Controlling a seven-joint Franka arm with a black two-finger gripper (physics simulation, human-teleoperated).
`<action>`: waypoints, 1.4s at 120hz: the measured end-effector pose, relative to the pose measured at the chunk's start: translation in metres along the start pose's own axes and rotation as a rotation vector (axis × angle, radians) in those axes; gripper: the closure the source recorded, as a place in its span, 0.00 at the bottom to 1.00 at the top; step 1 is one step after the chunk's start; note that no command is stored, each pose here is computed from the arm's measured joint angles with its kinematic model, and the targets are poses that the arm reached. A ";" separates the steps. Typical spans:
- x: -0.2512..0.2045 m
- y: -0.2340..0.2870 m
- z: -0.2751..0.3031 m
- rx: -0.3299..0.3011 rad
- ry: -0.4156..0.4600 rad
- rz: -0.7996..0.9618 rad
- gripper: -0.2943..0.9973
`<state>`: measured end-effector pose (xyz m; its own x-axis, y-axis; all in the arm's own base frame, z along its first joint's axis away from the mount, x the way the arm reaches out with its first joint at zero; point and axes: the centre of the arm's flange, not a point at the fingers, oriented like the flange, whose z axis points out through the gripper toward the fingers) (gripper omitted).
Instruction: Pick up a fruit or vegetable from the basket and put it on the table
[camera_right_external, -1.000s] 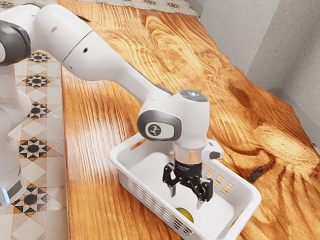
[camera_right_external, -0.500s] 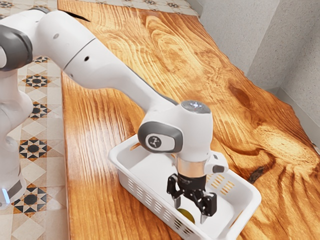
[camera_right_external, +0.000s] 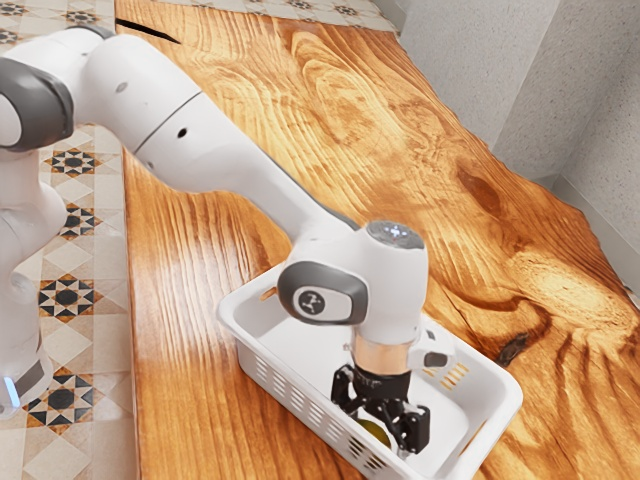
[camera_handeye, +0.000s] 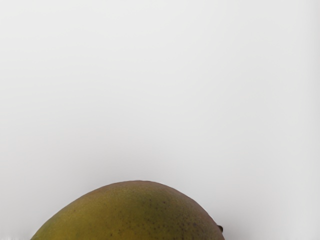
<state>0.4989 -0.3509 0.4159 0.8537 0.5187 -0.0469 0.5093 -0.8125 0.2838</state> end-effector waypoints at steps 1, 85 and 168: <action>0.000 0.000 0.001 0.000 -0.001 -0.001 0.26; 0.001 0.000 -0.008 -0.005 0.011 0.005 0.48; -0.145 0.126 -0.139 -0.249 0.181 0.353 0.55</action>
<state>0.4235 -0.4914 0.5915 0.9261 0.2778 0.2554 0.1303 -0.8706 0.4744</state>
